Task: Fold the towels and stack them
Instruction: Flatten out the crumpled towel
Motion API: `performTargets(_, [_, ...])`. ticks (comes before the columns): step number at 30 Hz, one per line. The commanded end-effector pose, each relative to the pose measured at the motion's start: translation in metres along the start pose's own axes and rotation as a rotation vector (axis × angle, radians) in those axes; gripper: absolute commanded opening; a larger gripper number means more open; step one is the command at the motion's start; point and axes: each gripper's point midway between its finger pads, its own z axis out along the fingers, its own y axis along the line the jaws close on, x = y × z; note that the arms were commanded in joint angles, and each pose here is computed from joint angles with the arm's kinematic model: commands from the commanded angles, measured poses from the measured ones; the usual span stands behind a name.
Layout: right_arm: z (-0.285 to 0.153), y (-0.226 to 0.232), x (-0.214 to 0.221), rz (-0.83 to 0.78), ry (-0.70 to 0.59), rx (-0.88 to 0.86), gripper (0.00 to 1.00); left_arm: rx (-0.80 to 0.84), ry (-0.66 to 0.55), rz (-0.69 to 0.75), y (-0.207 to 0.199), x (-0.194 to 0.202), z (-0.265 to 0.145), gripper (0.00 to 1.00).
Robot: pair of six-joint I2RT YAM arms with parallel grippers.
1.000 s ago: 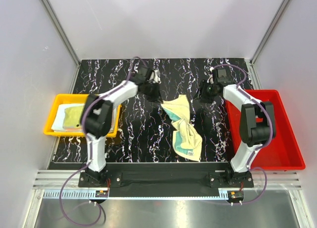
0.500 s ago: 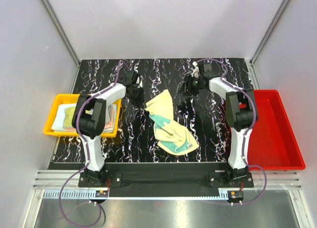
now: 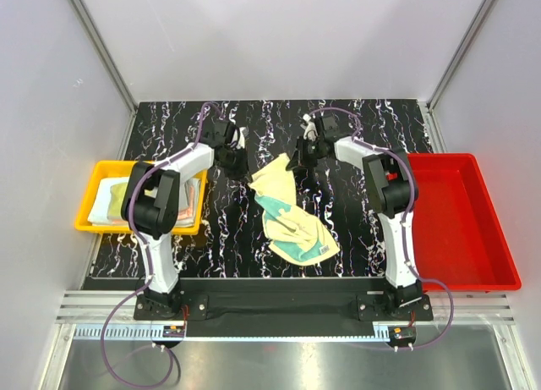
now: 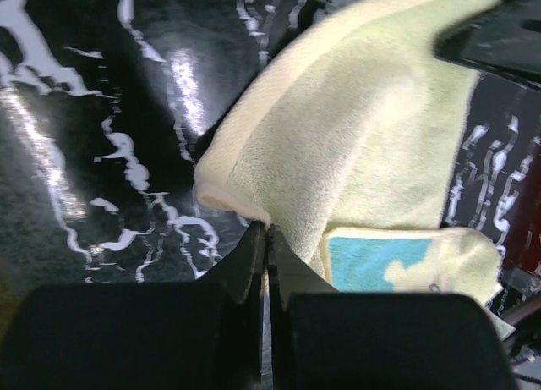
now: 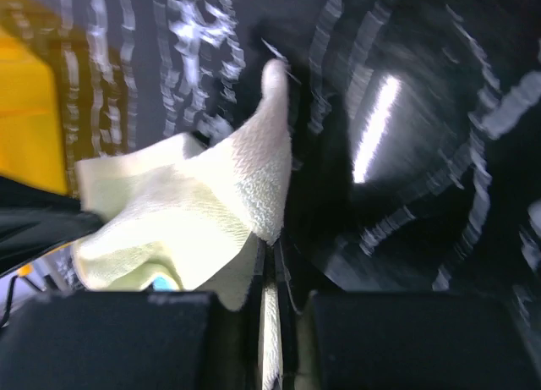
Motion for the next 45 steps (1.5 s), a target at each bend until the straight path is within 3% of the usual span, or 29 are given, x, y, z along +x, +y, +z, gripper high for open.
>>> performTargets(1, [-0.047,0.007,-0.021,-0.022,-0.105,0.124,0.08,0.212,-0.104,0.097,-0.066,-0.015,-0.030,0.00])
performTargets(3, [-0.075,0.001,-0.006,-0.010,-0.084,0.240,0.11,0.307,-0.118,0.120,-0.099,-0.009,-0.041,0.00])
performTargets(4, [-0.104,-0.002,-0.005,-0.014,-0.132,0.355,0.12,0.342,-0.109,0.141,-0.119,0.000,-0.042,0.00])
performTargets(7, [-0.149,-0.004,0.024,0.051,-0.137,0.497,0.12,0.375,-0.103,0.118,-0.145,0.012,-0.049,0.00])
performTargets(10, [-0.162,0.000,0.036,0.088,-0.161,0.520,0.12,0.235,-0.089,0.066,-0.121,0.015,-0.041,0.00])
performTargets(11, [-0.157,0.002,0.037,0.100,-0.164,0.500,0.15,0.144,-0.109,0.054,-0.101,0.011,-0.035,0.00])
performTargets(12, [-0.150,0.005,0.034,0.103,-0.171,0.470,0.21,0.088,-0.096,0.025,-0.082,0.010,-0.033,0.00])
performTargets(13, [-0.137,0.003,0.036,0.119,-0.146,0.449,0.34,0.060,-0.094,0.014,-0.073,0.008,-0.031,0.00])
performTargets(14, [-0.130,0.003,0.036,0.126,-0.142,0.431,0.38,0.009,-0.075,0.006,-0.056,0.008,-0.021,0.00])
performTargets(20, [-0.110,0.005,0.002,0.016,-0.151,0.385,0.48,-0.195,-0.083,0.036,-0.001,-0.014,-0.008,0.00])
performTargets(26, [-0.108,0.005,-0.046,-0.075,-0.218,0.303,0.50,-0.282,-0.073,0.028,0.030,-0.029,-0.002,0.00])
performTargets(33, [-0.064,-0.012,-0.064,-0.128,-0.150,0.183,0.45,-0.265,-0.090,0.026,0.037,-0.043,-0.003,0.00])
performTargets(45, [-0.027,-0.043,-0.063,-0.216,-0.112,0.268,0.45,-0.207,-0.100,0.034,0.024,-0.054,-0.001,0.00])
